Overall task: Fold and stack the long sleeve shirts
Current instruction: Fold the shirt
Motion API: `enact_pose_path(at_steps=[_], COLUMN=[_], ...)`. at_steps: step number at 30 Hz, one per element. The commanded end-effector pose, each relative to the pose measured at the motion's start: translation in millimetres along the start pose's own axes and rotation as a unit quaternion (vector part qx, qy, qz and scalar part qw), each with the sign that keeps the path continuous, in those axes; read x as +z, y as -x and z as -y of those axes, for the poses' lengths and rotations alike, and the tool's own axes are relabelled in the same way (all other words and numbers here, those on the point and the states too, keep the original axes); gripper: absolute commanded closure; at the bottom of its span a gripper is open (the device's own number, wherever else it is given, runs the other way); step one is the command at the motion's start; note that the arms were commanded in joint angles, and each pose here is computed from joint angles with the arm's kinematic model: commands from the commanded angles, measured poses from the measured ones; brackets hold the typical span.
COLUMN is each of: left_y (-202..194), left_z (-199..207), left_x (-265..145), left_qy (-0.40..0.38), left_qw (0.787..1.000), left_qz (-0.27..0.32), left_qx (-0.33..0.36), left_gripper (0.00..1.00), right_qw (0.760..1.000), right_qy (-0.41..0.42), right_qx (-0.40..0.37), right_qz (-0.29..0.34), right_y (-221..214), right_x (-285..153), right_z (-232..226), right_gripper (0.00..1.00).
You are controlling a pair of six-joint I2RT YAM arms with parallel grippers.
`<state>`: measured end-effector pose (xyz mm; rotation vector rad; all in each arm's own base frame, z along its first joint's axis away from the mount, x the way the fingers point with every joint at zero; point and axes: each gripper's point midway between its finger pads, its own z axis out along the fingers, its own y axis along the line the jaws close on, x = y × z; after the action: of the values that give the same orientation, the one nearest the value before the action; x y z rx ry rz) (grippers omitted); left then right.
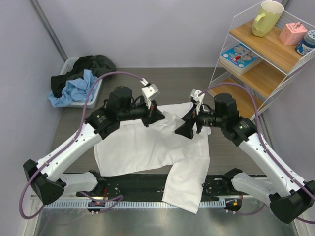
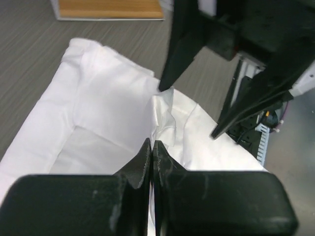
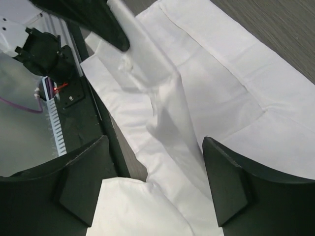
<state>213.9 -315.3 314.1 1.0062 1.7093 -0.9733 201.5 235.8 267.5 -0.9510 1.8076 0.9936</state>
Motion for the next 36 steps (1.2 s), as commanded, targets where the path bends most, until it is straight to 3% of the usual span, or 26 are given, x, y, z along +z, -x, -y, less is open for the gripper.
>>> enact_pose_path(at_steps=[1, 8, 15, 18, 20, 23, 27, 31, 36], left_y=[-31, -84, -120, -120, -103, -72, -42, -31, -28], left_z=[-47, -120, -156, -144, -113, -64, -25, -2, -15], left_x=[-26, -43, -64, -71, -72, -83, -102, -118, -116], left_qy=[0.062, 0.145, 0.180, 0.149, 0.069, -0.017, -0.071, -0.105, -0.072], left_qw=[0.994, 0.974, 0.965, 0.973, 0.989, 0.997, 0.994, 0.988, 0.991], left_qz=[-0.017, -0.062, -0.085, -0.090, -0.073, -0.043, -0.033, -0.053, -0.060], left_qx=[-0.091, -0.161, -0.173, -0.150, -0.109, -0.059, 0.073, 0.102, 0.093], left_gripper=[1.00, 1.00, 1.00, 1.00, 1.00, 1.00, 1.00, 1.00, 1.00], right_qw=[0.998, 0.994, 0.977, 0.971, 0.966, 0.960, 0.945, 0.939, 0.950], right_qy=[-0.061, -0.097, -0.153, -0.178, -0.190, -0.222, -0.276, -0.289, -0.252], right_qx=[-0.027, 0.014, 0.100, 0.113, 0.121, 0.118, 0.113, 0.125, 0.126], right_qz=[-0.003, -0.048, -0.109, -0.116, -0.124, -0.126, -0.134, -0.135, -0.132], right_y=[9, -1, -32, -34, -38, -36, -37, -41, -41], right_x=[-10, -2, 3, 3, 10, 14, 4, -6, 5], right_z=[21, 75, 172, 203, 222, 249, 283, 302, 296], right_gripper=[0.15, 0.08, 0.12, 0.26, 0.37, 0.43, 0.49, 0.49, 0.52])
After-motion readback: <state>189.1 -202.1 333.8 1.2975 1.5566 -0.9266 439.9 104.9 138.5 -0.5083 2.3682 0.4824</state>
